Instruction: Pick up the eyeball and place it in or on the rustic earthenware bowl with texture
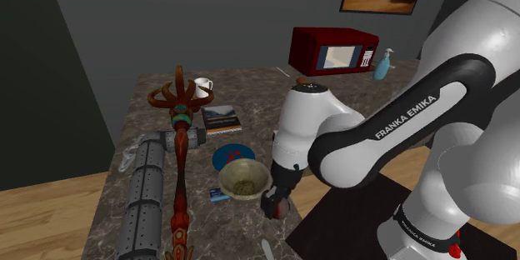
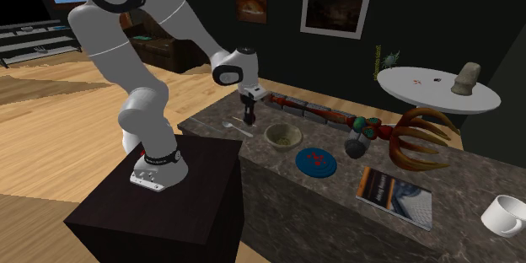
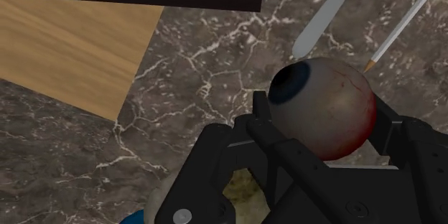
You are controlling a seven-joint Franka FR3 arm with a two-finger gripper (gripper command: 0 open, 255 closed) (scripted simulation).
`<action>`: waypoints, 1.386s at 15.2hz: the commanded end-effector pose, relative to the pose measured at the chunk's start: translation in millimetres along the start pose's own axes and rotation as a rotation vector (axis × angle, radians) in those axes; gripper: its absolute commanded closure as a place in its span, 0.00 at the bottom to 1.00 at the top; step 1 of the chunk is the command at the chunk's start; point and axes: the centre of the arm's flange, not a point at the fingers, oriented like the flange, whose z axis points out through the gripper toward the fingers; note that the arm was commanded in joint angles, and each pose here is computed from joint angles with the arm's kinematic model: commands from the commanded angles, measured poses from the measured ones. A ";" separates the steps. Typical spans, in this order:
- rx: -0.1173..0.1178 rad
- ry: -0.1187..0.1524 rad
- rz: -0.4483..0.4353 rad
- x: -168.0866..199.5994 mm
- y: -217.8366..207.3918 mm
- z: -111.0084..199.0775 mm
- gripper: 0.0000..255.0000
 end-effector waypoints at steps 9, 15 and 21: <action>0.000 -0.001 0.000 0.4 -7.0 -52.2 1.00; 0.000 -0.001 0.000 25.7 -1.1 -70.0 1.00; 0.000 -0.001 0.000 101.1 22.8 -73.3 1.00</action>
